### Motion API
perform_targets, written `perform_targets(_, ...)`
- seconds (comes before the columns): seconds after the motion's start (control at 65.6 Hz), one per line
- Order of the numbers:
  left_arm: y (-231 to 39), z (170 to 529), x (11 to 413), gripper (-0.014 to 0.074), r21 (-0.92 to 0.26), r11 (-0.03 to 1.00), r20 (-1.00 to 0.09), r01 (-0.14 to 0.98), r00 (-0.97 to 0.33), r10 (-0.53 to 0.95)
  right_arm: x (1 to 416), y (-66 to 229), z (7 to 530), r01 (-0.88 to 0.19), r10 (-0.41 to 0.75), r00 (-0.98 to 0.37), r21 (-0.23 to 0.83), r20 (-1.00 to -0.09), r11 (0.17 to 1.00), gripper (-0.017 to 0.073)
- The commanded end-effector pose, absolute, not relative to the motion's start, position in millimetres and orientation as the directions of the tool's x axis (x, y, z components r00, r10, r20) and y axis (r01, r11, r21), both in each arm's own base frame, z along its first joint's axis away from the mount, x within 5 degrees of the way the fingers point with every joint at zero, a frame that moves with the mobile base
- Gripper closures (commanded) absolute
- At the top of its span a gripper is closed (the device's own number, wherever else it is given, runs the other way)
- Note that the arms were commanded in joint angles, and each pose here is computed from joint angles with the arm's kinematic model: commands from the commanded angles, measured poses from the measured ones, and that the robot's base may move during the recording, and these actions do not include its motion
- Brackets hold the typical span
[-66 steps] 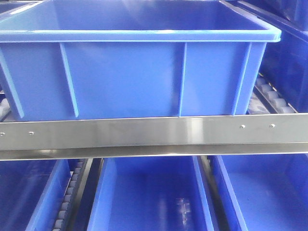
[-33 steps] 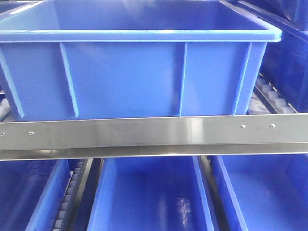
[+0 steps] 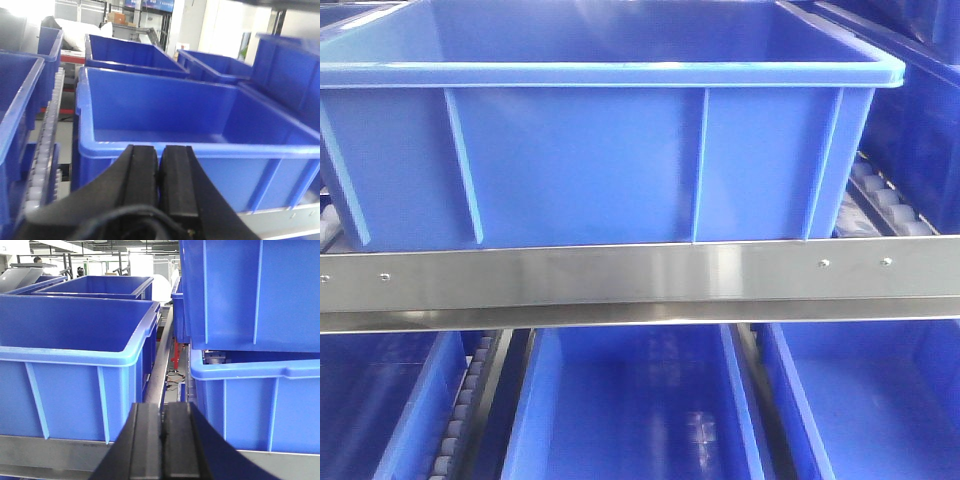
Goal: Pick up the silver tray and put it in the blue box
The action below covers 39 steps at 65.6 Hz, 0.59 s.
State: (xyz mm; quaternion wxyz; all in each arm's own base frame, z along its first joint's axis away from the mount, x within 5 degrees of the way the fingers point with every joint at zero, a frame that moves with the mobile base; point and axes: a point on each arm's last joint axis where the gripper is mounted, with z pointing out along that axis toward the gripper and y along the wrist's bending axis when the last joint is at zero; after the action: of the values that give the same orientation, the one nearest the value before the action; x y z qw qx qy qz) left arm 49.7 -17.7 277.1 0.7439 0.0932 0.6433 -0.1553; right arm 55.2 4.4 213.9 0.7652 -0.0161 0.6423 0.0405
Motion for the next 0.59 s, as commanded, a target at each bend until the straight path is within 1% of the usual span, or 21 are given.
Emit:
perform_targets(0.0, -16.5, 285.6, 49.2, 0.0599, -0.008, 0.945, -0.985, 0.328, 0.161, -0.065, 50.3, 4.1, 228.6, -0.081, 0.042, 0.292, 0.018, -0.955, 0.997, 0.0508)
perform_targets(0.076, -14.4, 281.6, 50.5, 0.0599, -0.015, 0.957, -0.992, 0.291, 0.119, -0.051, 50.3, 4.1, 228.6, -0.081, 0.042, 0.292, 0.018, -0.955, 0.997, 0.0508)
perform_targets(0.152, -11.3, 281.3, 50.4, 0.0599, 0.053, 0.973, -0.990, 0.226, 0.137, 0.022, 50.3, 4.1, 228.6, -0.081, 0.042, 0.292, 0.018, -0.955, 0.997, 0.0508)
perform_targets(0.198, -9.5, 280.0, 49.5, 0.0599, 0.072, 0.980, -0.988, 0.186, 0.146, 0.045, 50.3, 4.1, 228.6, -0.081, 0.042, 0.292, 0.018, -0.955, 0.997, 0.0508)
perform_targets(0.335, -3.0, 267.9, 48.0, 0.0599, 0.053, 0.997, -0.972, 0.050, 0.230, 0.040, 50.3, 4.1, 228.6, -0.081, 0.042, 0.292, 0.018, -0.955, 0.997, 0.0508)
perform_targets(0.411, -0.3, 258.6, 47.3, 0.0599, 0.039, 0.999, -0.960, -0.003, 0.279, 0.038, 50.3, 4.1, 228.5, -0.081, 0.042, 0.292, 0.018, -0.956, 0.997, 0.0508)
perform_targets(0.472, 0.7, 247.8, 46.4, 0.0599, 0.023, 1.000, -0.955, -0.020, 0.295, 0.028, 50.3, 4.1, 228.5, -0.081, 0.042, 0.292, 0.018, -0.956, 0.997, 0.0508)
perform_targets(0.579, 0.9, 228.4, 51.4, 0.0599, 0.011, 1.000, -0.968, -0.018, 0.250, 0.015, 50.3, 4.1, 228.5, -0.081, 0.042, 0.292, 0.018, -0.956, 0.997, 0.0508)
